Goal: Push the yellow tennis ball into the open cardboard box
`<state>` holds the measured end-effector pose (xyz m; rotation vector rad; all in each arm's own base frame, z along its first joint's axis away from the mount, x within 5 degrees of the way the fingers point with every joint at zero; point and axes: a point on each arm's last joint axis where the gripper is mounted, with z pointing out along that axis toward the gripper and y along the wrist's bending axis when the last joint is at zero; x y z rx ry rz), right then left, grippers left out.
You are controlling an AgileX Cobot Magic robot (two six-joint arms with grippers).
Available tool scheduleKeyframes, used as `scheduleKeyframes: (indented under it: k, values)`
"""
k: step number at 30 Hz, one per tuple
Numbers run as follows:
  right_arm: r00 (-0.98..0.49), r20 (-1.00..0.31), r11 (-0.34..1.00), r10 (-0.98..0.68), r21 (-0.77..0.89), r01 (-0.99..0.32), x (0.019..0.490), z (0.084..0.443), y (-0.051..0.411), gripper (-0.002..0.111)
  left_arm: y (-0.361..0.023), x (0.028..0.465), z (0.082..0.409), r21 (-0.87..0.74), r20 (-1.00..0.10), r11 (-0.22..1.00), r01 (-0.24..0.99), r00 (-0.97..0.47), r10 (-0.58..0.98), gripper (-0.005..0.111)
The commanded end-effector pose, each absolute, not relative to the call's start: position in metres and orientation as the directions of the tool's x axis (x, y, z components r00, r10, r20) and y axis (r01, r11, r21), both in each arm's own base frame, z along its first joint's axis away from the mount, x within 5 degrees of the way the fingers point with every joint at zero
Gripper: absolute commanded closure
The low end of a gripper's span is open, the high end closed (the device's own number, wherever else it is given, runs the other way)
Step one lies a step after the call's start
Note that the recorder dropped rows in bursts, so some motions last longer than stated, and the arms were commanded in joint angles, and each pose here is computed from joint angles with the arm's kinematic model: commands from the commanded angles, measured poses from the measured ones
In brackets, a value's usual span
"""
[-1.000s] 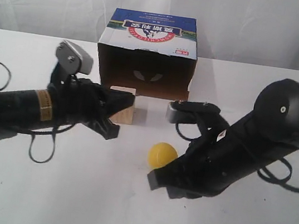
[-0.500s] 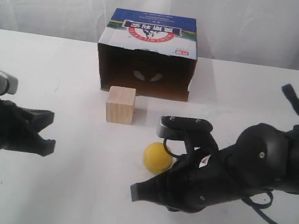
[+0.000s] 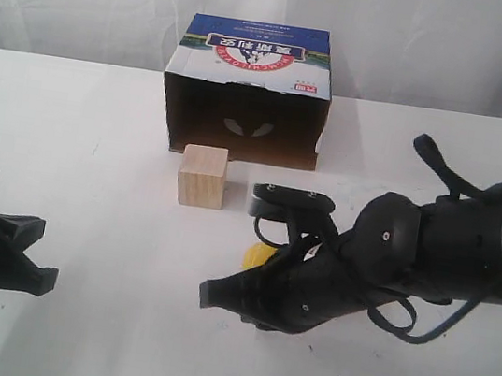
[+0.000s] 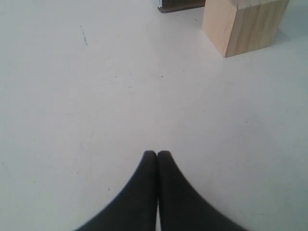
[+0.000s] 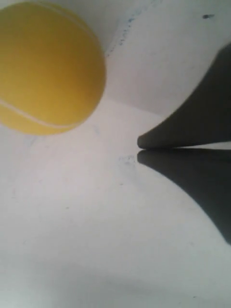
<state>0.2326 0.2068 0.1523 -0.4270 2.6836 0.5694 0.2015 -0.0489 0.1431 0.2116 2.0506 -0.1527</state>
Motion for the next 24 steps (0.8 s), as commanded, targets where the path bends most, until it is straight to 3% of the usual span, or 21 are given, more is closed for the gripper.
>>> scheduleKeyframes:
  k: [1, 5, 19, 24]
  values:
    - [-0.894, -0.385, 0.875, -0.230, 0.320, -0.363, 0.237, 0.143, 0.211, 0.108, -0.047, 0.199, 0.143, 0.001, -0.882, 0.977, 0.214, -0.459, 0.102, 0.107]
    - [-0.906, -0.327, 0.874, -0.268, 0.313, -0.372, 0.233, 0.134, 0.210, 0.108, -0.047, 0.199, 0.143, 0.033, -0.882, 0.973, 0.230, -0.451, 0.137, 0.107]
    - [-0.886, -0.395, 0.899, -0.242, 0.252, -0.358, 0.248, 0.122, 0.204, 0.108, -0.047, 0.199, 0.143, 0.033, -0.882, 0.973, 0.230, -0.451, 0.137, 0.107]
    - [-0.789, -0.584, 0.910, -0.190, 0.198, -0.366, 0.282, 0.128, 0.207, 0.108, -0.047, 0.199, 0.143, 0.033, -0.882, 0.973, 0.230, -0.451, 0.137, 0.107]
